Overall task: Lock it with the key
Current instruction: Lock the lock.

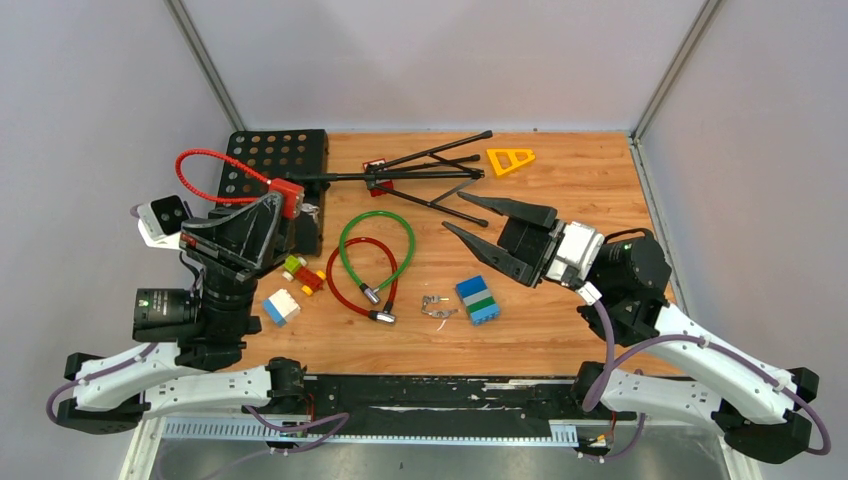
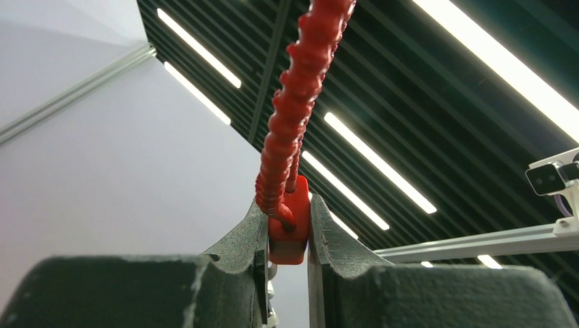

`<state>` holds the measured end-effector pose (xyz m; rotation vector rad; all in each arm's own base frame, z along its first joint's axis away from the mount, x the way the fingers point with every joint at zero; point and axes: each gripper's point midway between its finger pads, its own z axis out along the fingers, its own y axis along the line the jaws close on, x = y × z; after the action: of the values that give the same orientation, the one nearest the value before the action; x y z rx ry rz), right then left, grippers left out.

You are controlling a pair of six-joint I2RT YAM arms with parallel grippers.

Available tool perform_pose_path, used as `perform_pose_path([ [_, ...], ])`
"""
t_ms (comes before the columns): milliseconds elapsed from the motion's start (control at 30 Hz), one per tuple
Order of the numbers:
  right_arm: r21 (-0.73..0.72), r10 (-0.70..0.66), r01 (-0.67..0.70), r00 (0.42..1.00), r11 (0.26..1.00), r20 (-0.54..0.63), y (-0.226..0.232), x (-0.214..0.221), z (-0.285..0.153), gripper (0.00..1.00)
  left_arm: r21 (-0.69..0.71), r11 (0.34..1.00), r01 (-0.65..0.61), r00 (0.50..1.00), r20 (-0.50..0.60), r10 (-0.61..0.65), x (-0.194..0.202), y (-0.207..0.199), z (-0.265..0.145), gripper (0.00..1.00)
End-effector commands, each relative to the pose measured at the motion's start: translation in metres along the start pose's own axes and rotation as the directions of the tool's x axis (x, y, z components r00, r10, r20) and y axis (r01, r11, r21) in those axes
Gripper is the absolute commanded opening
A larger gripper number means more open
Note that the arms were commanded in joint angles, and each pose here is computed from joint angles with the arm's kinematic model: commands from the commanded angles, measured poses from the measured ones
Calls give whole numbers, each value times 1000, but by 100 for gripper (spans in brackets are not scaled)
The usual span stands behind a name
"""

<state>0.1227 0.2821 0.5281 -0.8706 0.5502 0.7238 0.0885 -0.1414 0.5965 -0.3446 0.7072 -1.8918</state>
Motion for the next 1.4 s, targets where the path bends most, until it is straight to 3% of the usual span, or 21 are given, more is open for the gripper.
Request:
perform_pose_path([
  [0, 7, -29, 29, 1000, 1000, 11, -2, -4, -1, 42, 59, 998, 38, 999, 15, -39, -8, -20, 6, 0],
  [367, -6, -69, 69, 998, 998, -5, -1, -1, 0, 44, 148, 989, 14, 1000, -28, -10, -2, -39, 6, 0],
  [1100, -35, -86, 86, 996, 996, -19, 2, 5, 4, 45, 476, 879, 37, 982, -180, 56, 21, -107, -8, 0],
  [1367, -37, -88, 87, 996, 995, -22, 3, 6, 4, 45, 485, 874, 14, 980, -182, 85, 23, -107, -9, 0],
])
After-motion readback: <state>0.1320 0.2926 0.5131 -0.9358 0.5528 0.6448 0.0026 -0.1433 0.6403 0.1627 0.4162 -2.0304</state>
